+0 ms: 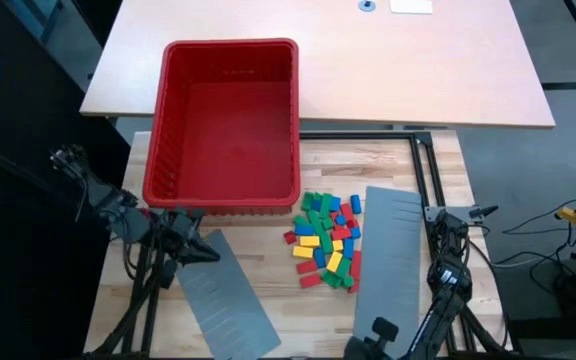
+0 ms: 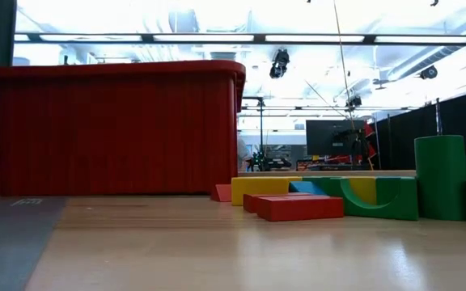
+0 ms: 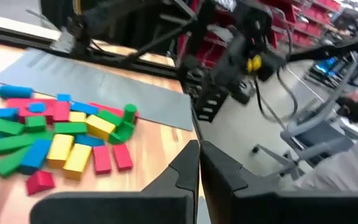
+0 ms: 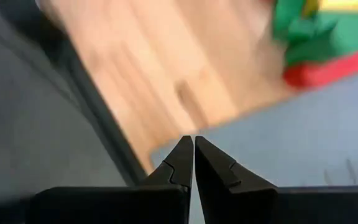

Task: Sort blocks

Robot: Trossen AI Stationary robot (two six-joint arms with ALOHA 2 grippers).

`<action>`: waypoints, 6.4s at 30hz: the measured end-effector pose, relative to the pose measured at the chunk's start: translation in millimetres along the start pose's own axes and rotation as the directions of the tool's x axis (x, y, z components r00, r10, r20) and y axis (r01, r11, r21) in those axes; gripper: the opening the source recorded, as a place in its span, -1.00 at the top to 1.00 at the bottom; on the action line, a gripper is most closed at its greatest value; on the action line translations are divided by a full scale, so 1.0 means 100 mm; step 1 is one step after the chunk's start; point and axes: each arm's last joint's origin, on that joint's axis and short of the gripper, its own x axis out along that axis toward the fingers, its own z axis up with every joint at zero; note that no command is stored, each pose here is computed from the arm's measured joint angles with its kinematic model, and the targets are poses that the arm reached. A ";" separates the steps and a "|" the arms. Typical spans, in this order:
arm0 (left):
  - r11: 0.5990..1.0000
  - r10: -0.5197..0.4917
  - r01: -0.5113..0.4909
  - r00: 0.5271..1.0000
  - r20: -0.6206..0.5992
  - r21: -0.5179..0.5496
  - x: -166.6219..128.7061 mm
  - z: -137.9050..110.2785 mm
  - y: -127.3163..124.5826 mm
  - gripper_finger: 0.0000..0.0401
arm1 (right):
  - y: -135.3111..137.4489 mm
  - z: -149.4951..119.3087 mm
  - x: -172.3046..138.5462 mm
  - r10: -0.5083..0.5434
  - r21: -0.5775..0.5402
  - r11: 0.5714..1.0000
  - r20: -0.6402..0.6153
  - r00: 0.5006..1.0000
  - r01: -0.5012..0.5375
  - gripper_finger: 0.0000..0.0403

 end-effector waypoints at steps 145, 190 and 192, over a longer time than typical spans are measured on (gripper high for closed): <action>0.970 -0.195 0.148 0.947 -0.256 -0.192 1.23 -0.59 -0.28 1.00 | -0.15 -0.18 0.95 0.276 0.067 0.961 -0.296 0.914 -0.268 1.00; 0.964 -0.202 0.148 0.949 -0.244 -0.220 1.24 -0.58 -0.29 1.00 | -0.44 0.45 1.35 0.141 -0.107 0.980 -0.228 0.963 -0.169 1.00; 0.964 -0.202 0.148 0.948 -0.244 -0.220 1.23 -0.58 -0.29 1.00 | -0.46 0.51 1.38 0.136 -0.113 0.980 -0.223 0.965 -0.165 1.00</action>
